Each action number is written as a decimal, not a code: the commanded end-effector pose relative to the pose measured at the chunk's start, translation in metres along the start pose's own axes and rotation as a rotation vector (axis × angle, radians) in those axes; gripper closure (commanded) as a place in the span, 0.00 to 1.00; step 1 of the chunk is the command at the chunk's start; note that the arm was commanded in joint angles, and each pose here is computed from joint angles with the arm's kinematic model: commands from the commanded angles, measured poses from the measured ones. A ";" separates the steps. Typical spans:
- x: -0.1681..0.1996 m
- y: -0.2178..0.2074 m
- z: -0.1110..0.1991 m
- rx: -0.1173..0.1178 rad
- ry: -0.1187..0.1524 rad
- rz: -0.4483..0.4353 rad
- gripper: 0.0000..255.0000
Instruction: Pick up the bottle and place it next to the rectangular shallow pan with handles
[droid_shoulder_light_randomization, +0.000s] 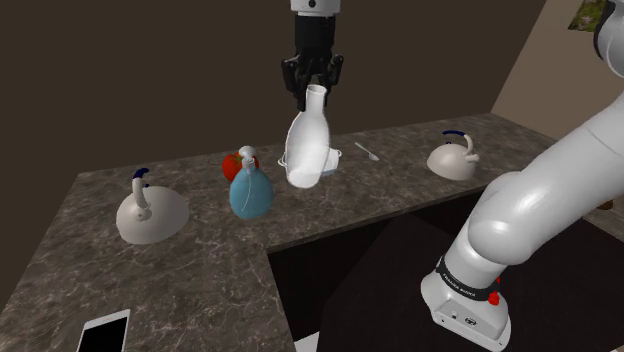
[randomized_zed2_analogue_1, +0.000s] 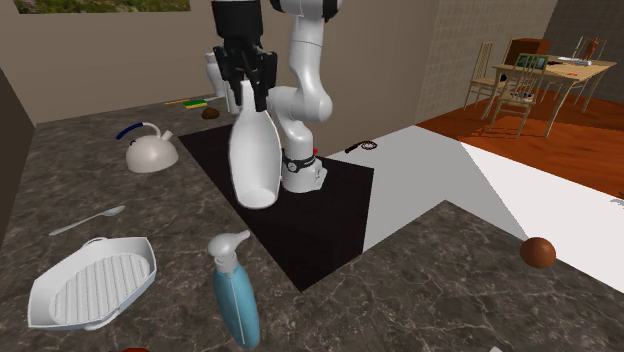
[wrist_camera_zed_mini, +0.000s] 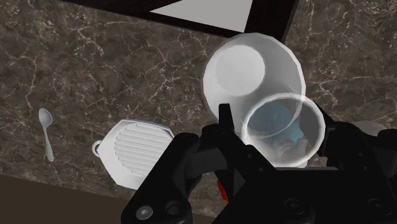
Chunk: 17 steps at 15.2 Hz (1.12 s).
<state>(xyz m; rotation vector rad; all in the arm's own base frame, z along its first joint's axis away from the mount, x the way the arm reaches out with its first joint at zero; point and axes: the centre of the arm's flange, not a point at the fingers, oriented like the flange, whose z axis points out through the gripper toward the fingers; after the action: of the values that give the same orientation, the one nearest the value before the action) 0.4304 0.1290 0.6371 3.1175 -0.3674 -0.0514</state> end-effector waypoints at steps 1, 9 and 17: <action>0.000 0.025 -0.011 0.000 0.000 -0.002 1.00; 0.001 0.125 -0.046 0.000 -0.001 -0.002 1.00; 0.002 0.224 -0.081 0.000 0.000 -0.002 1.00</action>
<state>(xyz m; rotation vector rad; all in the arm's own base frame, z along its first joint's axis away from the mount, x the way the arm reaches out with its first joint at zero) 0.3894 -0.0756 0.7141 3.1178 -0.3660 -0.0523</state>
